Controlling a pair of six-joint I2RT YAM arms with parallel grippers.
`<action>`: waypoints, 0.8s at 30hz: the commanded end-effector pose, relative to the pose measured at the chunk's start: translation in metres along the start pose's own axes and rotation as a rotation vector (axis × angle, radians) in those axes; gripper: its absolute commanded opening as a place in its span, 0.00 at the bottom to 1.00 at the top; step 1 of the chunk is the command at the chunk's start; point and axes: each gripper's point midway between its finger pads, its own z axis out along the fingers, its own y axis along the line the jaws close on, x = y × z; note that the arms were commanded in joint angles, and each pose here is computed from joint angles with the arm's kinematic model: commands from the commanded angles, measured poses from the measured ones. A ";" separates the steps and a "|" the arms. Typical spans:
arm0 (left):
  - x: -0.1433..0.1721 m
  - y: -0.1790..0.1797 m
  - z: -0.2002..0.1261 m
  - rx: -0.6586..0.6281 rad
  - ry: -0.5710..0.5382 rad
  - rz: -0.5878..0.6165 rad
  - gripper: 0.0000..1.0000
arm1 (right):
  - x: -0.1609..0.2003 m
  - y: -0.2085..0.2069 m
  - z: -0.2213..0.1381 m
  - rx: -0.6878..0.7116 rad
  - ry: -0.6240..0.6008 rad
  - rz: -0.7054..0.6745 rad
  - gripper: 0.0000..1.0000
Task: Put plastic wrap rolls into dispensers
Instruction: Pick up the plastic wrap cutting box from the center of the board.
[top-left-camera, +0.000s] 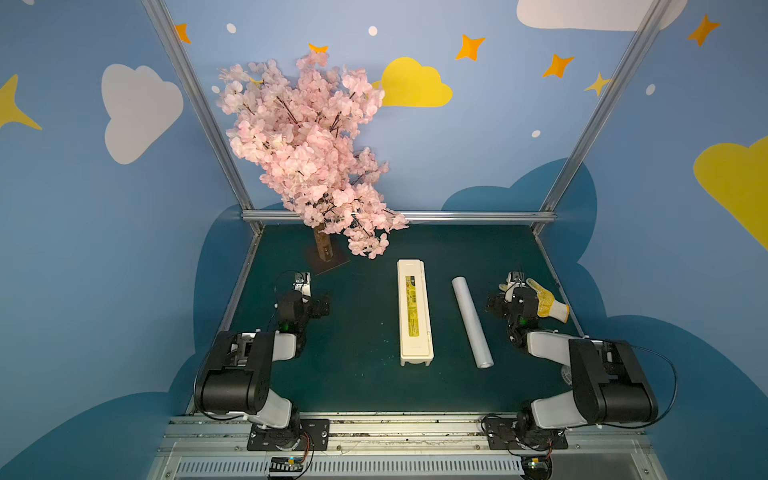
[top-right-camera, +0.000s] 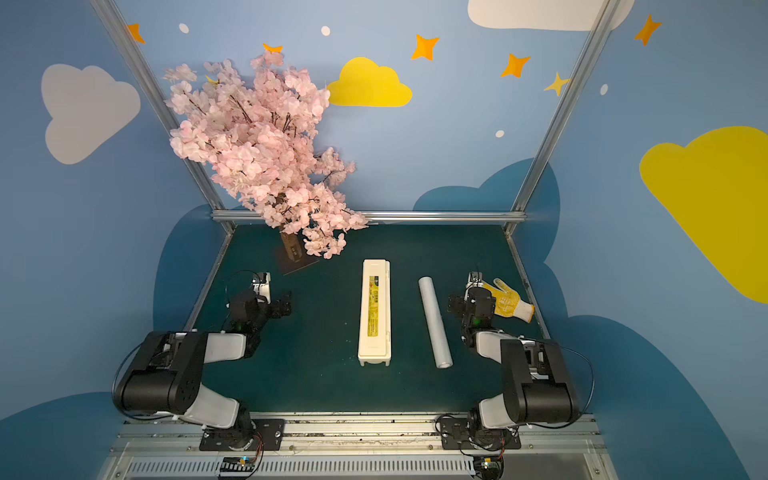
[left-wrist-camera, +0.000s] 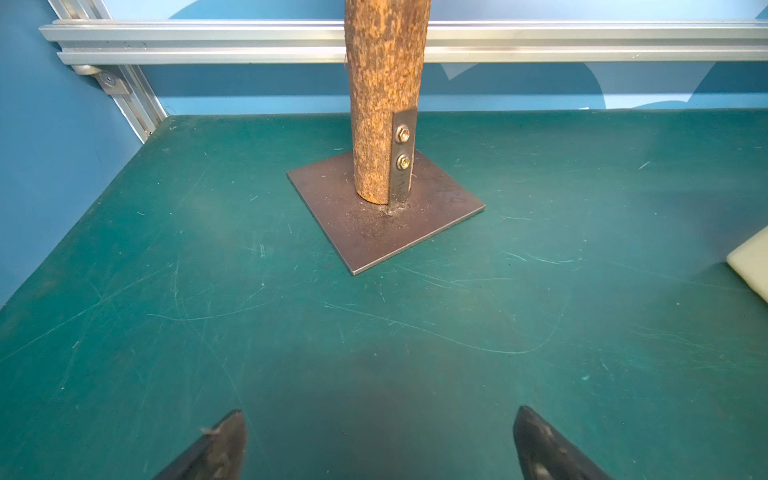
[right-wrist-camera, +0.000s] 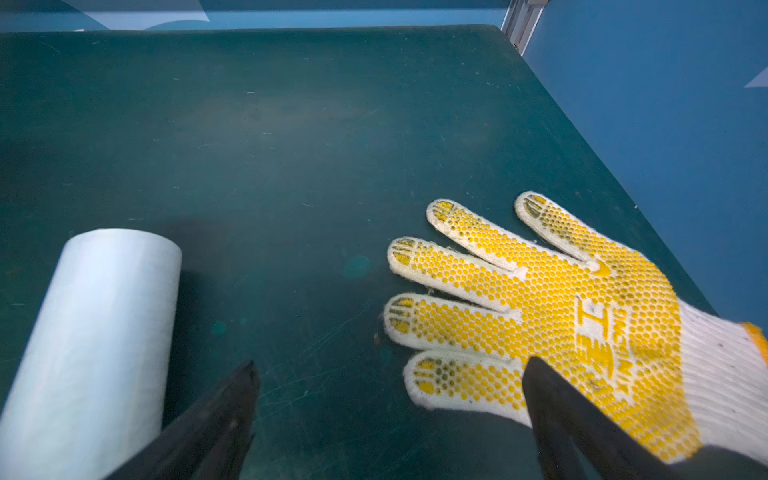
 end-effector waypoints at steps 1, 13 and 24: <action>-0.008 0.000 0.002 0.009 -0.021 -0.001 1.00 | -0.012 0.000 0.002 0.006 -0.031 0.005 0.98; -0.008 -0.001 0.001 0.009 -0.025 0.006 1.00 | -0.013 0.000 0.002 0.008 -0.036 0.004 0.98; -0.025 0.002 -0.002 -0.025 -0.061 0.007 0.99 | -0.024 0.009 -0.004 -0.012 -0.034 -0.038 0.98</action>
